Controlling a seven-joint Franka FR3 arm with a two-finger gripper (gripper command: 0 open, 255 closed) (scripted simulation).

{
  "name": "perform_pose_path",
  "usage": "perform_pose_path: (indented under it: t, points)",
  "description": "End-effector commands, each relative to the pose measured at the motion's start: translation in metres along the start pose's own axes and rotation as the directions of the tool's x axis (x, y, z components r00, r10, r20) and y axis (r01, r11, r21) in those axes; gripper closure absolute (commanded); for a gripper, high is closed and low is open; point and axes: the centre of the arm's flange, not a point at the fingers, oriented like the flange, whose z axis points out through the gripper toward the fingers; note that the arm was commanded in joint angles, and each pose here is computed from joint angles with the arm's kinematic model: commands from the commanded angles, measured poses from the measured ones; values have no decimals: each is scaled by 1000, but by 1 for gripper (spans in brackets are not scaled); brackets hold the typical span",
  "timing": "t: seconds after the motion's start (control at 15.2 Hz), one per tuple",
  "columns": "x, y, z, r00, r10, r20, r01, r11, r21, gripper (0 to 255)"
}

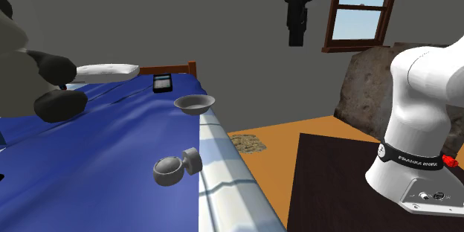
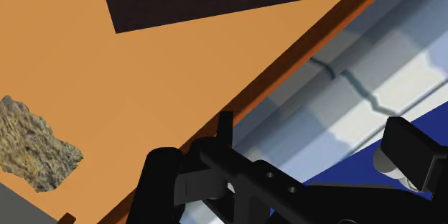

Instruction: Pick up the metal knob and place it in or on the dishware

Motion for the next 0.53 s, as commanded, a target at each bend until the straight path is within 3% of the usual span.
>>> perform_pose_path:
  t: [0.0,0.46]
  points:
    - [0,0,0,1000,0,0,0,1000,0,0]
    - [74,-45,45,980,-198,35,199,980,-11,0]
